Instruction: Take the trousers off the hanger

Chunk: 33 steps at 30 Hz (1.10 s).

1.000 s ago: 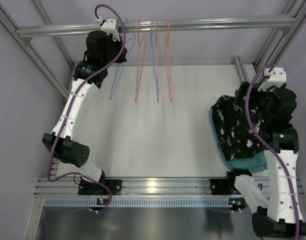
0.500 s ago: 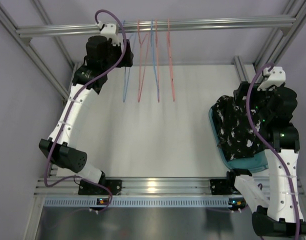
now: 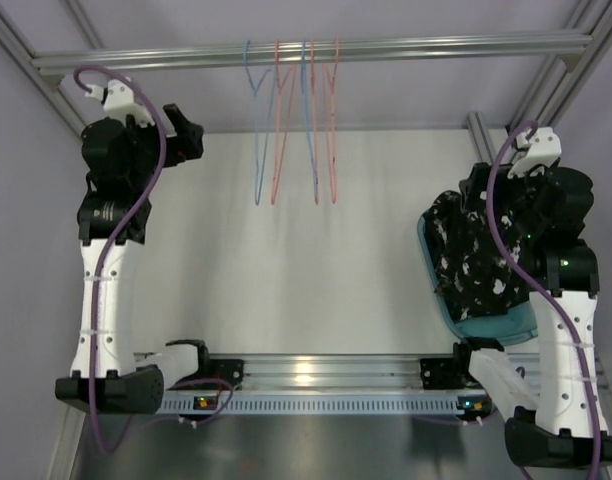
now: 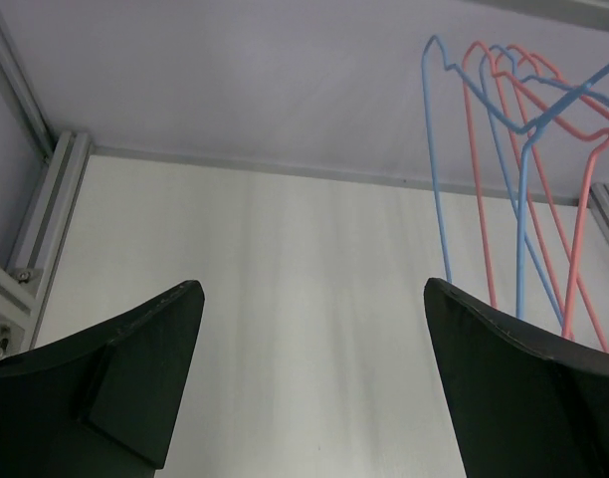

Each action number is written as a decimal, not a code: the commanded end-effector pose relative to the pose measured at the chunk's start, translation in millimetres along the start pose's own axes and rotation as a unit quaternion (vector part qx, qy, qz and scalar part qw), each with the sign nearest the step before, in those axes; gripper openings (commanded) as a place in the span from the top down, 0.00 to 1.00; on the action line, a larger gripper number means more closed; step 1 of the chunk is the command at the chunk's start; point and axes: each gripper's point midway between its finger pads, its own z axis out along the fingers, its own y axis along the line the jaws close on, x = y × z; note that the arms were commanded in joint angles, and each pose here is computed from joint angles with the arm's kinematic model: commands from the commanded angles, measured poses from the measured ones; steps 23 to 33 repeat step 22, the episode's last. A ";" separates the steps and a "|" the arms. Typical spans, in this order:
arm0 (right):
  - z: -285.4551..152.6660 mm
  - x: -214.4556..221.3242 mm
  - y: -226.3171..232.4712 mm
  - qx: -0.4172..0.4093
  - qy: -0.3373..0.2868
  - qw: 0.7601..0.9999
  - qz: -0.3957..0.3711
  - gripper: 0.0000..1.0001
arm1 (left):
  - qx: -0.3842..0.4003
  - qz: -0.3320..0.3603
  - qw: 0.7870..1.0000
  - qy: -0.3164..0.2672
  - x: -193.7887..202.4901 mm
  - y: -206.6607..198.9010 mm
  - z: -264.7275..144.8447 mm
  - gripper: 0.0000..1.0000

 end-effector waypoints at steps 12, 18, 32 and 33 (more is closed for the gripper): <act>-12.5 50.8 25.4 -0.085 0.034 0.994 -0.057 0.01 | -0.026 0.051 0.983 0.173 146.3 51.0 -65.3 0.02; -19.4 74.2 29.1 -0.093 0.048 0.993 -0.057 0.00 | -0.002 0.064 0.983 0.171 160.6 43.8 -82.8 0.02; -22.1 75.7 31.1 -0.095 0.044 0.993 -0.053 0.01 | -0.007 0.063 0.982 0.176 159.5 45.7 -81.5 0.02; -22.1 75.7 31.1 -0.095 0.044 0.993 -0.053 0.01 | -0.007 0.063 0.982 0.176 159.5 45.7 -81.5 0.02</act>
